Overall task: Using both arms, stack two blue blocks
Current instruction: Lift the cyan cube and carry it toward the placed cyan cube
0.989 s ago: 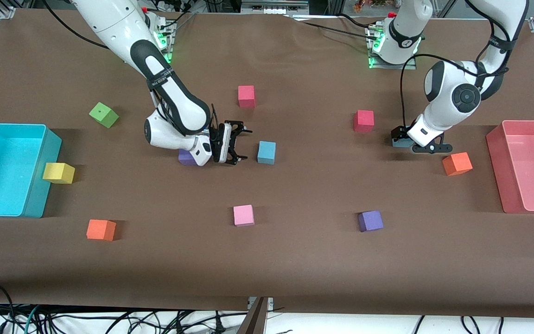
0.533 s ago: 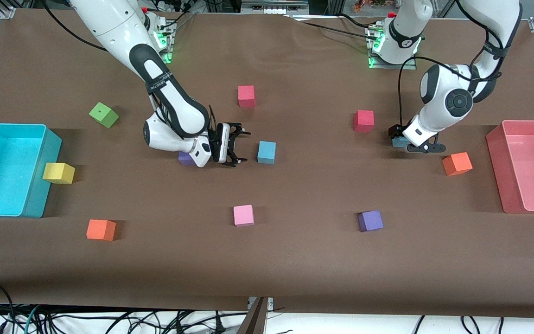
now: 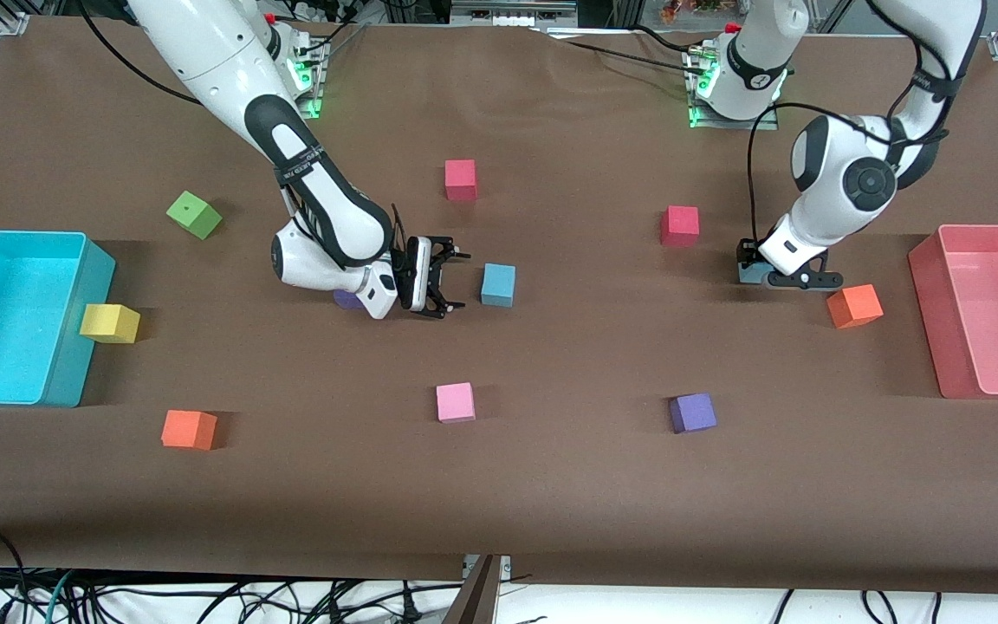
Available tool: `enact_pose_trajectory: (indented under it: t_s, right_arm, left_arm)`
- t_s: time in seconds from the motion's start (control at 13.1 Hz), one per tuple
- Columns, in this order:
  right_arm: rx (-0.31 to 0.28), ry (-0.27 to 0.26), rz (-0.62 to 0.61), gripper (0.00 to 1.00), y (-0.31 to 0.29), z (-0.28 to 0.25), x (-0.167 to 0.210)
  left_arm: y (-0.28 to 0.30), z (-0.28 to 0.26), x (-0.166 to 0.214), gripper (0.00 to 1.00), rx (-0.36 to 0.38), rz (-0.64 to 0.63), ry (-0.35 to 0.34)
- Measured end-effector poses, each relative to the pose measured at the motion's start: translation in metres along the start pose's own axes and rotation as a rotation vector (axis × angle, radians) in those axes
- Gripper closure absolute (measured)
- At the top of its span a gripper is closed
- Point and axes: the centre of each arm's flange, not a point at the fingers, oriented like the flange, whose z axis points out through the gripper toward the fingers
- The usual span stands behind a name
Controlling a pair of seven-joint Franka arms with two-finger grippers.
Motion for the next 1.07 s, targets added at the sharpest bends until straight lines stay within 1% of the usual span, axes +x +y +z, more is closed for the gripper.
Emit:
enact_pose_trajectory:
  t_s: [0.08, 0.23, 0.38, 0.46, 0.61, 0.76, 0.91, 1.07]
  right_arm:
    - [0.000, 0.001, -0.001, 0.00, 0.000, 0.000, 0.001]
    - [-0.001, 0.003, -0.002, 0.00, 0.001, 0.000, 0.002]
    - [-0.001, 0.003, -0.002, 0.00, 0.001, 0.000, 0.002]
    - [-0.001, 0.003, -0.002, 0.00, 0.001, 0.000, 0.002]
    - [-0.001, 0.004, -0.002, 0.00, 0.001, 0.000, 0.002]
    - [-0.001, 0.004, -0.002, 0.00, 0.001, 0.000, 0.002]
    - [-0.002, 0.005, -0.001, 0.00, 0.001, 0.000, 0.002]
    - [-0.003, 0.006, 0.000, 0.00, 0.001, 0.000, 0.002]
  left_arm:
    - [0.012, -0.027, 0.006, 0.43, -0.003, 0.022, 0.038]
    - [0.057, -0.083, 0.021, 0.43, -0.027, 0.048, 0.079]
    - [0.129, -0.136, 0.036, 0.43, -0.055, 0.054, 0.099]
    - [0.164, -0.152, 0.039, 0.43, -0.063, 0.038, 0.099]
    - [0.228, -0.157, 0.042, 0.43, -0.087, -0.013, 0.081]
    - [0.282, -0.148, 0.045, 0.43, -0.114, -0.066, 0.060]
    - [0.327, -0.145, 0.046, 0.43, -0.138, -0.113, 0.047]
    - [0.361, -0.146, 0.047, 0.43, -0.139, -0.146, 0.034]
